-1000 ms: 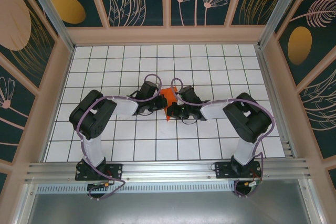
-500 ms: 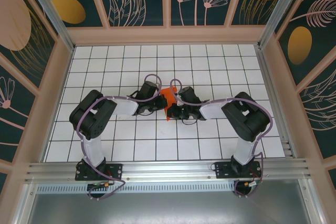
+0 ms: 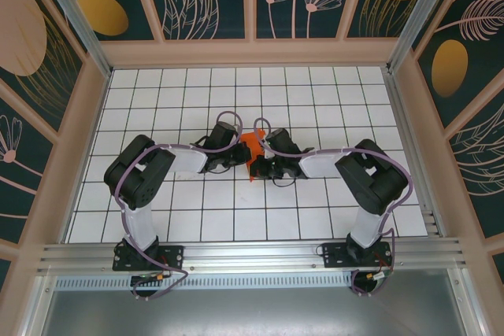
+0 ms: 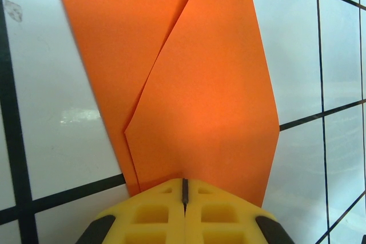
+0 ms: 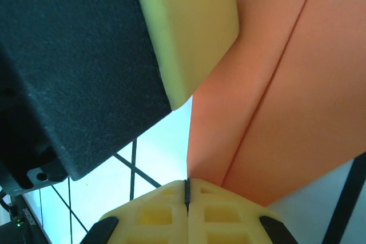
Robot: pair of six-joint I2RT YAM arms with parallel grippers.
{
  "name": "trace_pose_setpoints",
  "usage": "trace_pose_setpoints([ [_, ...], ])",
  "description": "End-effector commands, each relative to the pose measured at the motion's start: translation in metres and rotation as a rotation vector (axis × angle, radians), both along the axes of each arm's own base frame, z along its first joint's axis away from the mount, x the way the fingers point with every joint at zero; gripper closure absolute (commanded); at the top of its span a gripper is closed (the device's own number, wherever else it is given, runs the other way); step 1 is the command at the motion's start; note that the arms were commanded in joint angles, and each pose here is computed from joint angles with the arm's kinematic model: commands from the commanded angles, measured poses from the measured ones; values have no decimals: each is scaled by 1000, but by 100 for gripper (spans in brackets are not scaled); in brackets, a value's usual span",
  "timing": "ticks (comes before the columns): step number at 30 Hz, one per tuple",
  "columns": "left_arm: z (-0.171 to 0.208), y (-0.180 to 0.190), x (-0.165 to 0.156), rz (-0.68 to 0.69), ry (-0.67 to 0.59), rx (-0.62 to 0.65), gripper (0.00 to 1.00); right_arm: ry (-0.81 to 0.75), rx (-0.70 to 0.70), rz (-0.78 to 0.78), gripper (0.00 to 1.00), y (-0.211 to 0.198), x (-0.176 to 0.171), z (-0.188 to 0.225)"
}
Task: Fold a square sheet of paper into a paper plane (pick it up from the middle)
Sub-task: Fourth fold the wing at the center of the table.
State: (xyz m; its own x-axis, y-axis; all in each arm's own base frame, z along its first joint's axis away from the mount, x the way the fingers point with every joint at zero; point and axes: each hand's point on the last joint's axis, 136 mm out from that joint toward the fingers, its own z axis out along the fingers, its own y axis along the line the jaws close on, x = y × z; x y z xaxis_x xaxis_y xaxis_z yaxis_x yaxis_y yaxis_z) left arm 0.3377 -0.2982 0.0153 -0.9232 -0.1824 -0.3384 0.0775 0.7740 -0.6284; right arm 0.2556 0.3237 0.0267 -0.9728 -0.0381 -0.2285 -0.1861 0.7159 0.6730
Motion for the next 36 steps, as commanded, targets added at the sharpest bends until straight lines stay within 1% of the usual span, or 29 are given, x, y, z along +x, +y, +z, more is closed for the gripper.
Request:
trace_pose_setpoints([
  [1, -30, 15, -13, 23, 85, 78, 100, 28, -2, 44, 96, 5, -12, 0],
  [7, -32, 16, -14, 23, 88, 80, 100, 72, -44, 52, 96, -4, -26, -17],
  [12, -33, 16, -14, 24, 89, 83, 100, 120, -110, 65, 96, -16, -40, -37],
  [15, -33, 17, -14, 25, 90, 86, 100, 105, -110, 65, 96, -14, -36, -32],
  [21, -32, 17, -13, 28, 88, 86, 100, 37, -25, 65, 96, 2, -23, 1],
  [24, -33, 17, -14, 26, 89, 86, 100, 31, -5, 72, 96, 5, -24, 8],
  [36, -33, 16, -13, 24, 91, 85, 100, 109, -63, 90, 96, -2, -41, -25],
])
